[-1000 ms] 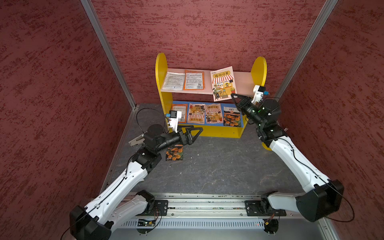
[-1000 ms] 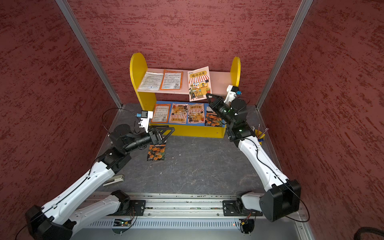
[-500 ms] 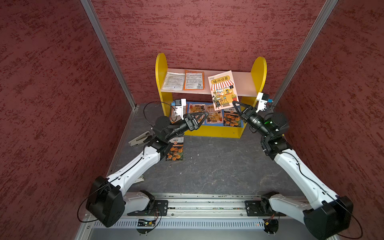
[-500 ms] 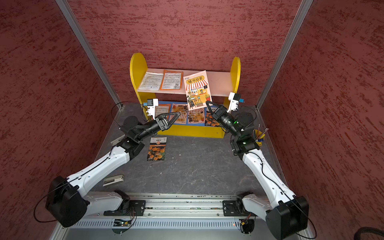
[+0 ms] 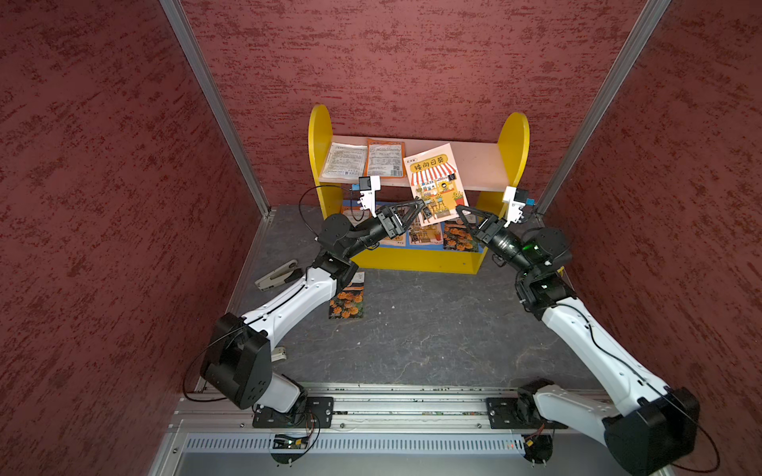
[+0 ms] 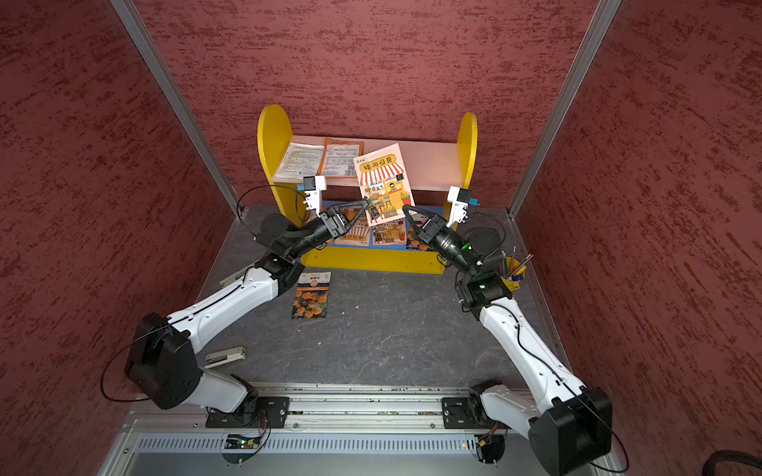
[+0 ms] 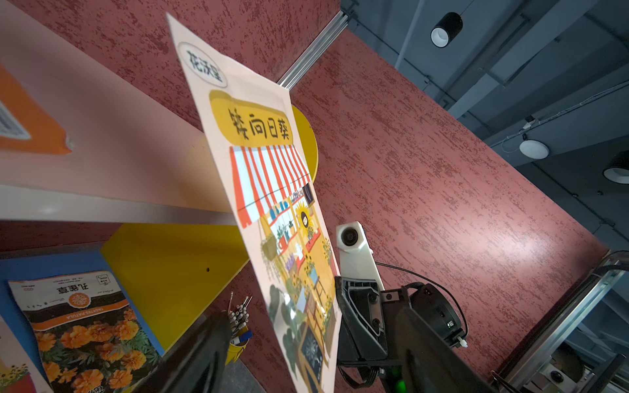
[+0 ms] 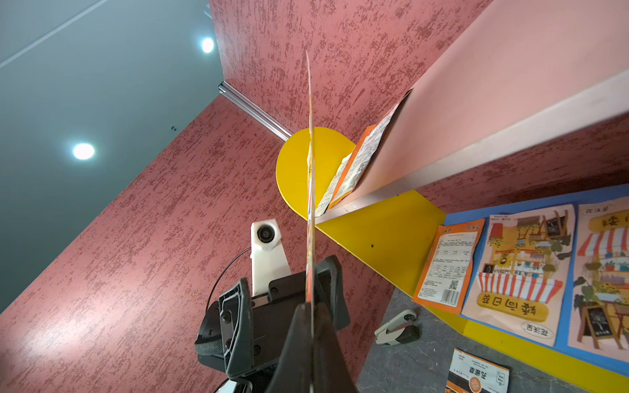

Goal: Take the seed bag off the shelf
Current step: Pick up the seed packet from the shelf.

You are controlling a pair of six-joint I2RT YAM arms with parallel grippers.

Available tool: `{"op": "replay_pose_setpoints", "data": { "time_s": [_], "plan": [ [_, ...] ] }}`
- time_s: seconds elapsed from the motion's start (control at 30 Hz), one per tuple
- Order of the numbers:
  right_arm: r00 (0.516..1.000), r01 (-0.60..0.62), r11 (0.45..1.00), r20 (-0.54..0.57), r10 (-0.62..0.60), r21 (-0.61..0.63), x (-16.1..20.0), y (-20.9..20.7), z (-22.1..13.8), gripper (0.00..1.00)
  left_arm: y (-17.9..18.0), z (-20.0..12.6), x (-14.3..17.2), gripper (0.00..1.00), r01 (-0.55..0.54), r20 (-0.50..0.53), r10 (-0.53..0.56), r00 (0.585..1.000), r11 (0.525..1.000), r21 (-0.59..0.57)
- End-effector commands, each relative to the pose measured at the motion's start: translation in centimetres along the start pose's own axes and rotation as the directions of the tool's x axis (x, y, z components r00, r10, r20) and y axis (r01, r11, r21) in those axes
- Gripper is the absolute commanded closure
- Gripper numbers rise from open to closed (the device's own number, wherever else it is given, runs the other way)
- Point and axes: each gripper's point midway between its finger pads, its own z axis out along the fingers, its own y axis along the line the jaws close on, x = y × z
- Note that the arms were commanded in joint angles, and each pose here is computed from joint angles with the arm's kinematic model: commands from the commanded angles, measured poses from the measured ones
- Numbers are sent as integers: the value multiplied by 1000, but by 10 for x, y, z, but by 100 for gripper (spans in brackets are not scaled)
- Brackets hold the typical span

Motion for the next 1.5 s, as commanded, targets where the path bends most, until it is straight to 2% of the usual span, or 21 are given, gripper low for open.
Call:
{"op": "replay_pose_setpoints", "data": {
  "time_s": [0.0, 0.2, 0.33, 0.4, 0.43, 0.5, 0.57, 0.7, 0.83, 0.97, 1.03, 1.13, 1.33, 1.47],
  "plan": [
    [999, 29, 997, -15, -30, -66, 3, 18, -1, 100, -15, 7, -6, 31, -8, 1, 8, 1000, 998, 63],
    [999, 29, 997, -35, -32, -67, 8, 15, 1, 100, -19, 11, -6, 69, -11, -15, 12, 1000, 997, 82],
    [996, 36, 995, -75, -43, -91, 14, 19, 3, 100, -18, 12, -7, 100, -4, -30, 6, 1000, 996, 85],
    [995, 39, 994, -90, -48, -101, 17, 20, 3, 99, -20, 10, -7, 100, 0, -44, 4, 999, 996, 92],
    [994, 44, 994, -95, -54, -103, 18, 21, 3, 94, -21, 9, -7, 100, -2, -52, 7, 999, 995, 97],
    [991, 66, 992, -112, -78, -106, 21, 24, 1, 84, -21, 3, -7, 100, -4, -63, 10, 998, 996, 94],
    [983, 103, 989, -141, -117, -104, 24, 28, -1, 68, -22, -4, -6, 100, -5, -87, 13, 996, 996, 94],
    [947, 209, 971, -224, -230, -114, 32, 43, -8, 50, -28, -17, 1, 100, 20, -202, 5, 979, 992, 124],
    [904, 316, 944, -274, -329, -90, 34, 52, -18, 42, -37, -34, 6, 100, 32, -268, 13, 963, 986, 162],
    [873, 362, 927, -311, -376, -103, 35, 63, -23, 41, -46, -41, 11, 100, 38, -322, 24, 947, 982, 186],
    [864, 355, 924, -330, -381, -139, 37, 70, -21, 44, -49, -42, 14, 100, 45, -342, 27, 939, 979, 200],
    [858, 355, 921, -335, -390, -161, 36, 75, -18, 46, -55, -43, 17, 100, 60, -362, 29, 932, 971, 233],
    [850, 383, 915, -339, -403, -129, 32, 67, -13, 46, -61, -44, 19, 100, 82, -374, 27, 927, 958, 274],
    [847, 388, 913, -340, -408, -129, 32, 66, -12, 51, -62, -44, 21, 100, 83, -377, 28, 926, 957, 276]
  ]
}}
